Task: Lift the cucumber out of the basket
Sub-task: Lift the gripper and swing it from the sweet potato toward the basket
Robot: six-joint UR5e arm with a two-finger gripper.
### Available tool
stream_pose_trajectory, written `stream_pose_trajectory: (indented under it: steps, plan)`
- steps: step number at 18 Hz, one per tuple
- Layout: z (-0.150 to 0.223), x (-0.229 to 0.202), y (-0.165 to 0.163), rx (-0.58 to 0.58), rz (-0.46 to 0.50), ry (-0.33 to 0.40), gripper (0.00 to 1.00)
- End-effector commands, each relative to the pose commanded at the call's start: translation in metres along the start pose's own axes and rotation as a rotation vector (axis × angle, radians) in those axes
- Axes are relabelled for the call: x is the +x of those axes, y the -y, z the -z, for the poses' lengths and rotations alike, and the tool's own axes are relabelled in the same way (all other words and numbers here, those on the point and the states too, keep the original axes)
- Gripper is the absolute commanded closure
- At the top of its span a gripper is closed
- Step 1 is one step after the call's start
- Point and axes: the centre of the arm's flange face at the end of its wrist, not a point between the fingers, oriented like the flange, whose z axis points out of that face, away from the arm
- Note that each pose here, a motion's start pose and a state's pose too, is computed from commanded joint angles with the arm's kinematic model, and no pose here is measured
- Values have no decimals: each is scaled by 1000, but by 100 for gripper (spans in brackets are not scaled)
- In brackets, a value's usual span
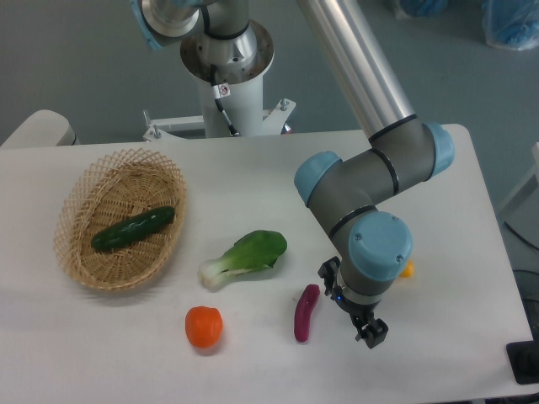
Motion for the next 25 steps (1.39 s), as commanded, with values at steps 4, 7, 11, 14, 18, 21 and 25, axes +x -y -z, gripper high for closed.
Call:
stream_pose_trajectory:
  steps: [4,7,11,14,18,21,25]
  plan:
    - [-1,4,4,0,-3,-5,0]
    - [-1,9,17,3,8,-8,0]
    - [2,19,44,25,120,-14,0]
    - [4,29,70,41,186,-20,0]
    - [3,47,110,54,257,-35,0]
    - [4,62,132,55,240,-42,0]
    - [6,76,154,72,267,-58,0]
